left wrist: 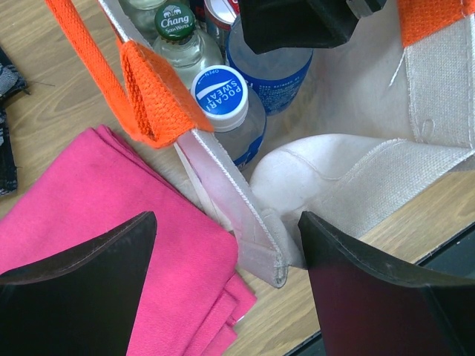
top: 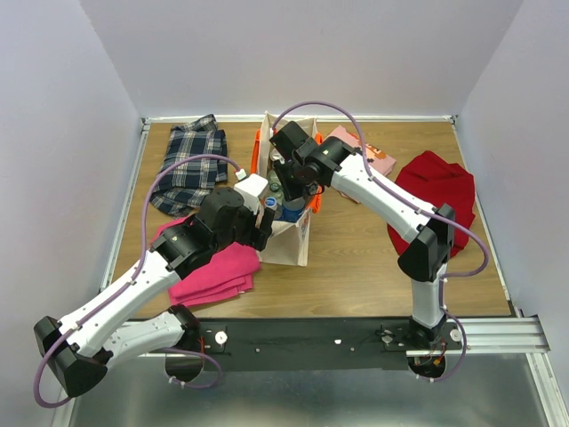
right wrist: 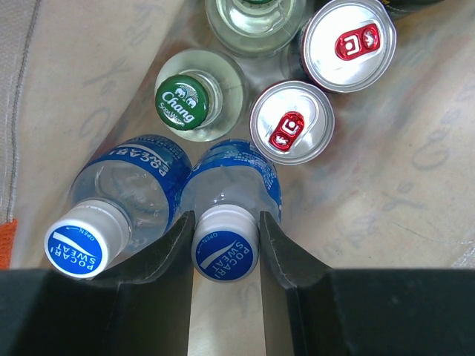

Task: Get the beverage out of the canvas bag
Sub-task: Take out the drink from the canvas bag.

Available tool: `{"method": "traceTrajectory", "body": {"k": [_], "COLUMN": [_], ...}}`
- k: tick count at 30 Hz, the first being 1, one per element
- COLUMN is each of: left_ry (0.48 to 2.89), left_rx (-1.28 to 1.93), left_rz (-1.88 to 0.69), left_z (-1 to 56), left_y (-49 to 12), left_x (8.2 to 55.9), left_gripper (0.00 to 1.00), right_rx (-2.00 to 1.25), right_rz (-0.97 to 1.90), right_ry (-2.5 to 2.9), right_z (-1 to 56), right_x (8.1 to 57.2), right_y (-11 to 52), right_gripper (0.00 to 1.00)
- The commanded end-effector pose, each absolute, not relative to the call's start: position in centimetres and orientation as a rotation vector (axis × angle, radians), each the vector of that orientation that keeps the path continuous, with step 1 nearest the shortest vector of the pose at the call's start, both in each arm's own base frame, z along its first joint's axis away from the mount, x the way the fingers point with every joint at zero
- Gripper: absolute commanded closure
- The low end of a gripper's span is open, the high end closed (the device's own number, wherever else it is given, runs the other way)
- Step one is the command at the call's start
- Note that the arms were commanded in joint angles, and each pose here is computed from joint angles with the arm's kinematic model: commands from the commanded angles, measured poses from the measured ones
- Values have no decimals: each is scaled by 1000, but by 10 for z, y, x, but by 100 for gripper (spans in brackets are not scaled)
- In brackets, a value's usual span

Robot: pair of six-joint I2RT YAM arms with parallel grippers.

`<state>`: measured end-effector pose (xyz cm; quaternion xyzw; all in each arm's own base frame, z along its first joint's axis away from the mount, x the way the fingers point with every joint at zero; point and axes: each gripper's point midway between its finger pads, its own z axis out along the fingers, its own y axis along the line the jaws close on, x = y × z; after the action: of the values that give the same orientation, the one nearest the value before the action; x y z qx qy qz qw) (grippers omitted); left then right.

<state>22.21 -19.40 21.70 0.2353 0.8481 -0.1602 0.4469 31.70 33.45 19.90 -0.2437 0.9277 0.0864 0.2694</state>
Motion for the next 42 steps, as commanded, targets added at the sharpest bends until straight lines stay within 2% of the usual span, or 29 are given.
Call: {"method": "traceTrajectory", "body": {"k": [1,5,11,23,37,42], "left_ry": [2217,2219,2191,2116,2013,1985], "left_rx": [679,667,621,550,462,422], "left_rz": [-338,-326,-330,-344,-325,-304], "left_z": [190,190,200,232,282,294], "left_y": [-183,-182,-180,-183,-176,-170], "left_x": [205,206,209,220,231,235], "left_gripper": [12,12,1,1,1,1], "right_rx": [-680,-672,-644,-574,-575,-539], "right_rz": [251,292,392,465,535,569], "right_ry": [2564,2529,2410,2280,2264,2179], "right_z": [185,198,245,295,332,366], "right_x": [306,308,313,319,299,293], "right_y": [341,346,354,357,346,334], "right_gripper": [99,99,99,99,99,99]}}
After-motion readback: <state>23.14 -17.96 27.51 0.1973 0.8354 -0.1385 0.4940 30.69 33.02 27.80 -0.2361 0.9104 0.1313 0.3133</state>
